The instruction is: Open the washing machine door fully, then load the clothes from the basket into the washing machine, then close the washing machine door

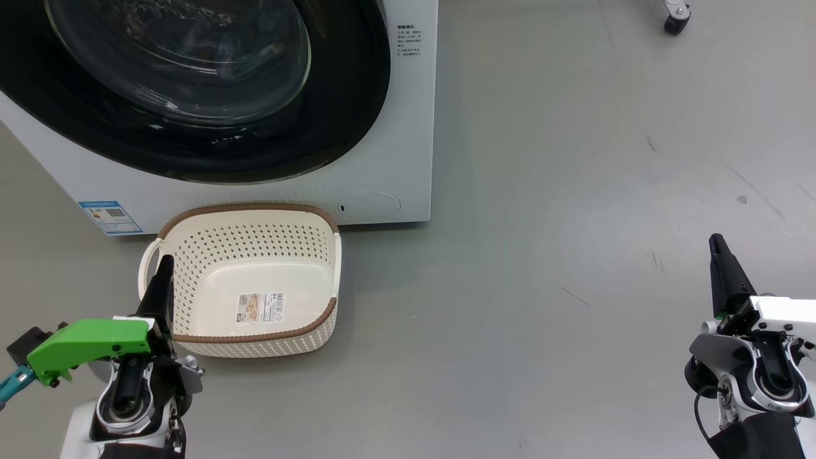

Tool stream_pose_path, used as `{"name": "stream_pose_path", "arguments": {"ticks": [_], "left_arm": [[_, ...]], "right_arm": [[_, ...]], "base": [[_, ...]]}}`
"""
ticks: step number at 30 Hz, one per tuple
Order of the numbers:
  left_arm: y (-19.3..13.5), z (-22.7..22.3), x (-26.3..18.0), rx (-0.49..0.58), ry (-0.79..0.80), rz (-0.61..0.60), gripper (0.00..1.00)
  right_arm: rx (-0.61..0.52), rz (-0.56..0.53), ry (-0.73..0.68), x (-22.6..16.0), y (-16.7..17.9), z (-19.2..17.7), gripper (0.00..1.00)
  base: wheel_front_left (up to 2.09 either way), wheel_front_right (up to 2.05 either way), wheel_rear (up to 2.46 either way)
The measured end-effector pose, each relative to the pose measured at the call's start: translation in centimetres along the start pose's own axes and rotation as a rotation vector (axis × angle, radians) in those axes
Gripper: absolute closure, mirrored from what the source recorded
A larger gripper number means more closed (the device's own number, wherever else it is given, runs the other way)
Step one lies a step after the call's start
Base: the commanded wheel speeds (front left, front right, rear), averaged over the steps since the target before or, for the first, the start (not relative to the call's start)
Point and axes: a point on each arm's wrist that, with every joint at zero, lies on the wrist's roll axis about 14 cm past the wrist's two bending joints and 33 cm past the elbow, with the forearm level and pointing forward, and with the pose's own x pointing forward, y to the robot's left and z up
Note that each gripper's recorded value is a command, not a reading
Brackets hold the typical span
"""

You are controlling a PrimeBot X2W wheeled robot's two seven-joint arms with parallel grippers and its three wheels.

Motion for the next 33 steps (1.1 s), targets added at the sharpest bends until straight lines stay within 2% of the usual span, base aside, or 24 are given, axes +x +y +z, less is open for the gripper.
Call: {"name": "stream_pose_path", "arguments": {"ticks": [33], "left_arm": [[0.0,-0.01,0.0,0.0,0.0,0.0,1.0]], "right_arm": [[0.0,0.001,0.001,0.0,0.03,-0.03,1.0]], "base": [[0.0,0.0,0.0]]}}
